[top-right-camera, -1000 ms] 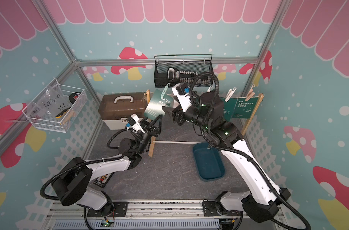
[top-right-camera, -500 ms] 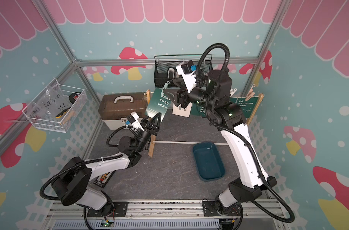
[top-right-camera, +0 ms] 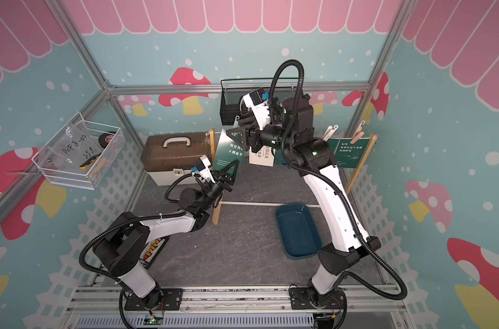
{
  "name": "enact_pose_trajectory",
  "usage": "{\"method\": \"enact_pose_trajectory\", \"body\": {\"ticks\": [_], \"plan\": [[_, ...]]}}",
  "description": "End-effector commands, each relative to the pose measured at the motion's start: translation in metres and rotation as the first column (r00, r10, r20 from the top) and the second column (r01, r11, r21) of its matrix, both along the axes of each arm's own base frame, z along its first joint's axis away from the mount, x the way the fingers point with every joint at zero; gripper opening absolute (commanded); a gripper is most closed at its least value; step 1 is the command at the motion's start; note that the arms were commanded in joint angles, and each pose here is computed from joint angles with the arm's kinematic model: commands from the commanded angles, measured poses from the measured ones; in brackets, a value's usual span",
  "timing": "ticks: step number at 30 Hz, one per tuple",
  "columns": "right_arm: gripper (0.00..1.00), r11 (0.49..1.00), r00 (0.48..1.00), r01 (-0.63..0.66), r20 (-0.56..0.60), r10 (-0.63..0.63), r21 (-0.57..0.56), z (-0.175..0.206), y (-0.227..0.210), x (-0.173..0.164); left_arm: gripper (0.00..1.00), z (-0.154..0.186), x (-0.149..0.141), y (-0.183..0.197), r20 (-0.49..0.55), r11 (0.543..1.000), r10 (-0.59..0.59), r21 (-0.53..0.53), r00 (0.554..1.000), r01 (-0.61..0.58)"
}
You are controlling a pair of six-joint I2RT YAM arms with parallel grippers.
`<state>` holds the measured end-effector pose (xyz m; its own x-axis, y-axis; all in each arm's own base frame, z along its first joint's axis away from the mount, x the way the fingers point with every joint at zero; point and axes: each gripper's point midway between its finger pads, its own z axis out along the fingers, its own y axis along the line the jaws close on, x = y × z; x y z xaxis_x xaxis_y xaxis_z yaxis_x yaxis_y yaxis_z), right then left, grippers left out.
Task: Remove the postcards from the strings
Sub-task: Pinch the postcard on the clothesline.
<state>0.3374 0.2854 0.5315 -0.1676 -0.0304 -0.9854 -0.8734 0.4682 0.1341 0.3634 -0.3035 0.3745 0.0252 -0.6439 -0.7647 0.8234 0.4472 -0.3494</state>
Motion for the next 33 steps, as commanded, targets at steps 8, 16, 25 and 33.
{"method": "enact_pose_trajectory", "body": {"ticks": [8,16,25,33], "plan": [[0.62,1.0,1.0,0.022,-0.017,-0.022,0.005,-0.001,-0.003,0.004,0.55,0.012,-0.003,0.01,0.037,1.0,0.006,-0.028,0.999,-0.005],[0.62,1.0,1.0,0.012,-0.014,-0.012,0.007,0.0,-0.003,0.002,0.63,0.0,-0.006,0.035,-0.003,0.999,0.028,-0.022,1.0,-0.028],[0.62,1.0,1.0,0.004,-0.02,-0.004,0.003,-0.003,-0.001,0.003,0.63,0.004,-0.013,0.051,0.013,1.0,-0.02,-0.004,1.0,0.02],[0.61,1.0,1.0,0.01,-0.027,-0.01,-0.007,-0.008,-0.001,0.005,0.42,0.005,-0.013,0.051,0.013,0.997,-0.072,0.009,0.997,0.071]]}}
